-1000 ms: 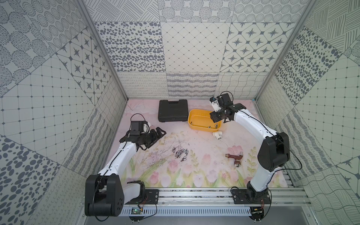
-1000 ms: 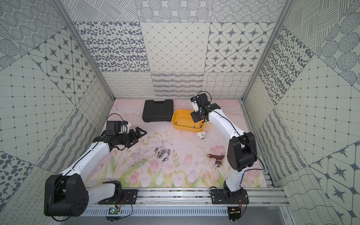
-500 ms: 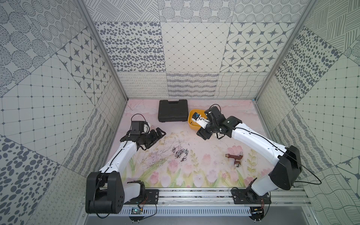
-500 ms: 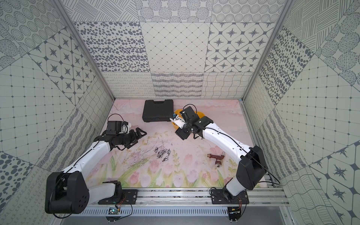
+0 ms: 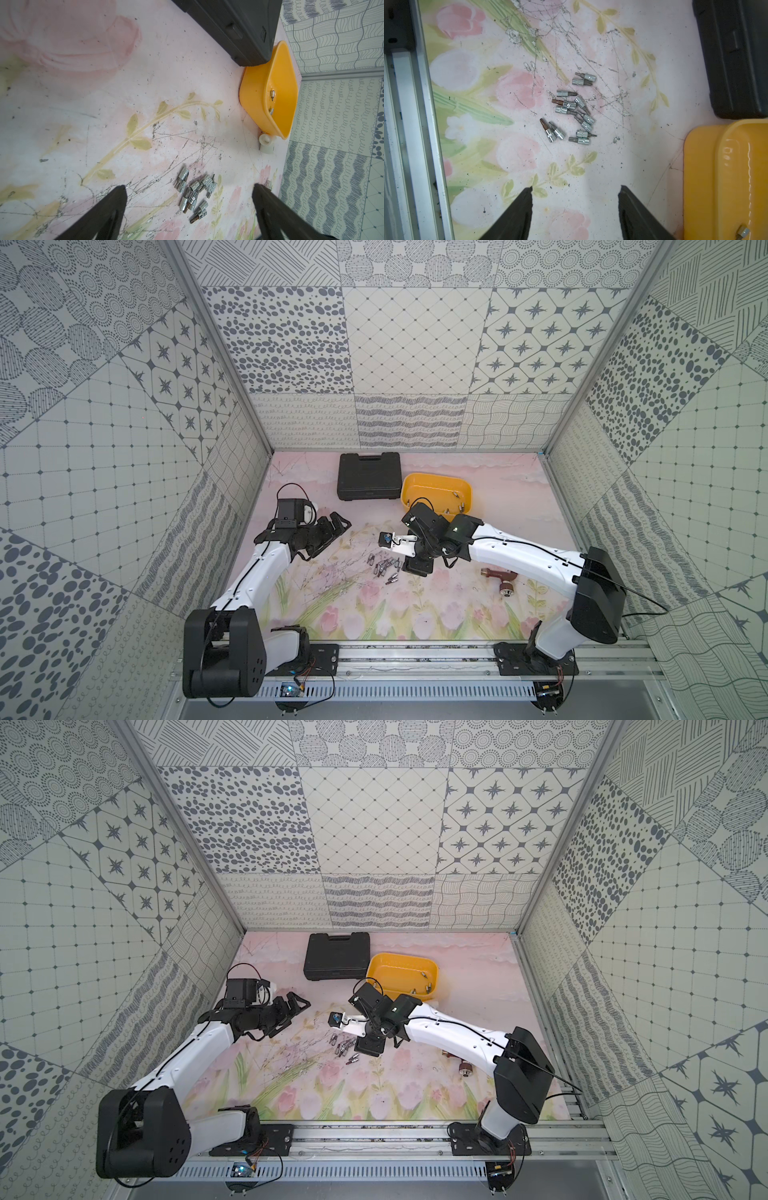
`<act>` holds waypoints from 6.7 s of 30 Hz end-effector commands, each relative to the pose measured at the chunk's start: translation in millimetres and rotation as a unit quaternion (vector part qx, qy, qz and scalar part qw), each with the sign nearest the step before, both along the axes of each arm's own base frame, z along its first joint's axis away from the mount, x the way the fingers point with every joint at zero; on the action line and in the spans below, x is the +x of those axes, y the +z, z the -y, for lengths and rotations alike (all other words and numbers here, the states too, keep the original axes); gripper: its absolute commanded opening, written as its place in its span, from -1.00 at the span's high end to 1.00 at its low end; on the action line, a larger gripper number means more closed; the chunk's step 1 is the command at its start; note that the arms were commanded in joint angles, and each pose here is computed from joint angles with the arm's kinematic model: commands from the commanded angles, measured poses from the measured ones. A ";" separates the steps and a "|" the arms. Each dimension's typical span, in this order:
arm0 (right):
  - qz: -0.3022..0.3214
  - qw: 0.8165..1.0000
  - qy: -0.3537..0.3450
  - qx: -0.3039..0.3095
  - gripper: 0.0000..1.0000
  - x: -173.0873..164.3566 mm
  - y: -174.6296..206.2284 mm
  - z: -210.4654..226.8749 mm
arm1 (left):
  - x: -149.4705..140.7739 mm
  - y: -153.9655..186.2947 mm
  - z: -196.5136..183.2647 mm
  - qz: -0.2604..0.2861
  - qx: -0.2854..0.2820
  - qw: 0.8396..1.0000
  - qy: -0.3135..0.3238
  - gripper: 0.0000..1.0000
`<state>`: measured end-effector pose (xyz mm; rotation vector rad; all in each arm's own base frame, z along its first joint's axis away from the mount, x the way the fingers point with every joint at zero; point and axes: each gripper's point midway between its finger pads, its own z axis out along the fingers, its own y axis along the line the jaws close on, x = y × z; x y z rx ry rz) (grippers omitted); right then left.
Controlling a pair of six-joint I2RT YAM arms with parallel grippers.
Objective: Put the bit on the desktop into the storage box
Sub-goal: Pick up the screwdriver bit from the center of the board, then place the screwdriver bit in the storage box.
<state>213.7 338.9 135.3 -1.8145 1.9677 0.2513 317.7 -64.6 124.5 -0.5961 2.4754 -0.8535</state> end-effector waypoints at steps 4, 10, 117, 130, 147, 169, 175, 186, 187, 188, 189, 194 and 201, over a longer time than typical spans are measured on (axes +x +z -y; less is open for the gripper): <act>-0.025 0.998 0.054 -0.017 -0.22 -17.7 -31.3 -16.0 | 2.4 1.9 -4.1 0.008 0.005 1.000 0.005 -0.99; -0.039 0.995 0.083 -0.041 0.00 -27.7 -54.6 -24.2 | 2.9 1.6 -4.4 0.007 0.002 1.000 0.005 -0.99; -0.071 0.985 0.109 -0.112 0.78 -20.5 -119.9 -14.1 | 0.7 3.2 -5.3 0.008 0.006 1.000 0.005 -0.99; -0.065 0.994 0.062 -0.055 0.85 -11.0 -77.1 -25.2 | 0.2 4.4 -6.6 0.011 0.009 1.000 0.005 -0.99; -0.043 0.980 -0.181 0.076 1.00 93.6 15.1 12.7 | 0.9 4.7 -5.9 0.012 0.008 1.000 0.003 -0.99; -0.037 0.789 -0.589 0.169 1.00 254.1 -3.4 144.7 | 0.2 4.9 -5.1 0.013 0.006 1.000 0.002 -0.99; -0.027 0.770 -0.618 0.155 1.00 265.7 -20.8 153.0 | -0.8 4.2 -4.9 0.013 0.007 1.000 0.001 -0.99; -0.034 0.754 -0.643 0.130 1.00 272.7 -54.0 157.5 | -1.3 3.5 -5.5 0.011 0.007 1.000 0.002 -0.98; -0.036 0.754 -0.644 0.128 1.00 272.3 -56.7 157.1 | -0.9 3.6 -5.5 0.012 0.007 1.000 0.002 -0.99; -0.036 0.753 -0.645 0.126 1.00 272.6 -58.8 157.3 | -0.9 3.7 -5.1 0.012 0.007 1.000 0.002 -0.99; -0.036 0.753 -0.645 0.124 0.99 272.5 -61.1 157.6 | -1.1 2.9 -5.9 0.011 0.007 1.000 0.002 -0.98; -0.039 0.753 -0.646 0.114 0.98 271.8 -70.3 158.6 | -1.2 2.7 -5.2 0.010 0.007 1.000 0.001 -0.99; -0.037 0.754 -0.646 0.113 0.93 272.1 -70.6 159.1 | -1.7 2.5 -4.8 0.010 0.006 1.000 0.001 -0.99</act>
